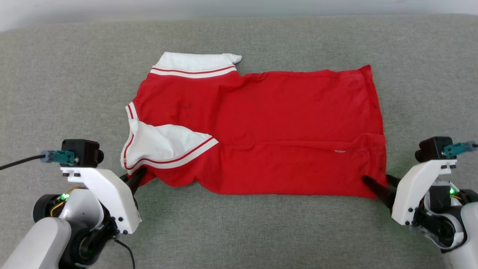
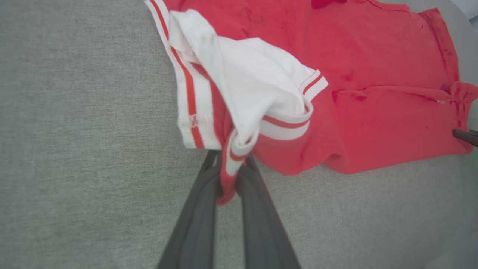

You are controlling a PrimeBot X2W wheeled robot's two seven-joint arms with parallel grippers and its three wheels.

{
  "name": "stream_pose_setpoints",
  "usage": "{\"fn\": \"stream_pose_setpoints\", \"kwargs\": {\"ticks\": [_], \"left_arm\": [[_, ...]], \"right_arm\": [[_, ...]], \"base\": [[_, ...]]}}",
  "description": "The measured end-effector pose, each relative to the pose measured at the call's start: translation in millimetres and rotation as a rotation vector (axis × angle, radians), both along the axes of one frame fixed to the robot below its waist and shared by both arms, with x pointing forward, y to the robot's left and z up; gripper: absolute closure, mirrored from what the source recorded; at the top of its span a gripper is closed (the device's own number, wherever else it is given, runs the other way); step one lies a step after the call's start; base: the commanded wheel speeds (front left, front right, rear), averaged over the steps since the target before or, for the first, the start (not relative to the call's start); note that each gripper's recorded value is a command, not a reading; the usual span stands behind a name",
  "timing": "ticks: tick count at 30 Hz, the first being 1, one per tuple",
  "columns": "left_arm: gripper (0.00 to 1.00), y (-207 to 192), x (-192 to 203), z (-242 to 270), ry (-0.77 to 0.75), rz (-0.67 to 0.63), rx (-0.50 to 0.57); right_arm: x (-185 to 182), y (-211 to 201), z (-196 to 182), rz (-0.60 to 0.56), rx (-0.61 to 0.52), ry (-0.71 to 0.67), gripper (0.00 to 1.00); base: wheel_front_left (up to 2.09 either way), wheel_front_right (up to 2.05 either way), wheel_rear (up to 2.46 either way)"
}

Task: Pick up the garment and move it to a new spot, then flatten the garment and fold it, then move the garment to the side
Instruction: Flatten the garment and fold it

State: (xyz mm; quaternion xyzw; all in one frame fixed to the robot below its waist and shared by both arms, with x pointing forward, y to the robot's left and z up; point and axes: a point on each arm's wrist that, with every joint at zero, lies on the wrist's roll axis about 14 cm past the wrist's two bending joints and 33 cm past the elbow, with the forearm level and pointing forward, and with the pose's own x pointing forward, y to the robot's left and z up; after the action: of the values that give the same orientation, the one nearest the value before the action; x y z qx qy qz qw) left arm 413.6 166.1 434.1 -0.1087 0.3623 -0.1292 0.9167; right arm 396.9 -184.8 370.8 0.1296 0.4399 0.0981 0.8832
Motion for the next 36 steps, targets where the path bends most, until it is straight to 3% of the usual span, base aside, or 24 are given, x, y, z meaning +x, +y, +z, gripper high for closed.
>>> {"fn": "stream_pose_setpoints", "kwargs": {"ticks": [1, 2, 3, 10, 17, 26, 31, 32, 33, 34, 35, 36], "left_arm": [[1.0, 0.1, -0.6, -1.7, 0.005, 0.003, -0.002], [1.0, 0.9, -0.8, -3.3, 0.009, 0.007, -0.003], [1.0, 1.1, -0.6, -4.0, 0.009, 0.01, -0.005], [1.0, -0.5, -7.0, -8.8, 0.035, 0.015, -0.026], [1.0, -0.2, -21.7, 4.6, 0.011, 0.046, -0.069], [1.0, 14.5, -61.2, 12.9, 0.007, 0.109, -0.063], [1.0, 17.2, -88.3, -3.1, 0.077, 0.145, -0.084], [1.0, 14.5, -91.6, -7.3, 0.091, 0.141, -0.092], [0.84, 12.9, -92.4, -10.9, 0.093, 0.145, -0.097], [0.17, 11.5, -92.5, -14.0, 0.096, 0.153, -0.107], [0.0, 9.3, -94.5, -19.2, 0.113, 0.148, -0.114], [0.0, 8.5, -95.2, -23.7, 0.121, 0.152, -0.117]], "right_arm": [[1.5, 2.5, -2.4, 0.012, -0.002, 0.009, 0.35], [2.9, 4.9, -4.4, 0.018, 0.003, 0.018, 0.81], [3.9, 6.3, -5.7, 0.022, 0.009, 0.025, 1.0], [7.7, 11.3, 0.7, 0.046, 0.005, -0.001, 1.0], [9.4, 11.6, 40.6, 0.084, -0.026, -0.134, 1.0], [-24.7, 11.1, 61.6, 0.105, -0.035, -0.164, 1.0], [-47.9, 3.8, 51.6, 0.087, -0.046, -0.116, 1.0], [-51.4, 3.1, 47.4, 0.079, -0.043, -0.102, 0.92], [-55.5, 3.7, 42.3, 0.077, -0.041, -0.086, 0.25], [-59.4, 3.9, 37.2, 0.074, -0.043, -0.071, 0.0], [-60.5, 3.8, 34.3, 0.065, -0.039, -0.069, 0.0], [-60.2, 3.4, 33.1, 0.056, -0.038, -0.078, 0.0]], "base": [[0.0, 0.0, 0.0], [0.0, 0.0, 0.0], [0.0, 0.0, 0.0], [0.0, 0.0, 0.0], [0.0, 0.0, 0.0], [0.0, 0.0, 0.0], [0.0, 0.0, 0.0], [0.0, 0.0, 0.0], [0.0, 0.0, 0.0], [0.0, 0.0, 0.0], [0.0, 0.0, 0.0], [0.0, 0.0, 0.0]]}}
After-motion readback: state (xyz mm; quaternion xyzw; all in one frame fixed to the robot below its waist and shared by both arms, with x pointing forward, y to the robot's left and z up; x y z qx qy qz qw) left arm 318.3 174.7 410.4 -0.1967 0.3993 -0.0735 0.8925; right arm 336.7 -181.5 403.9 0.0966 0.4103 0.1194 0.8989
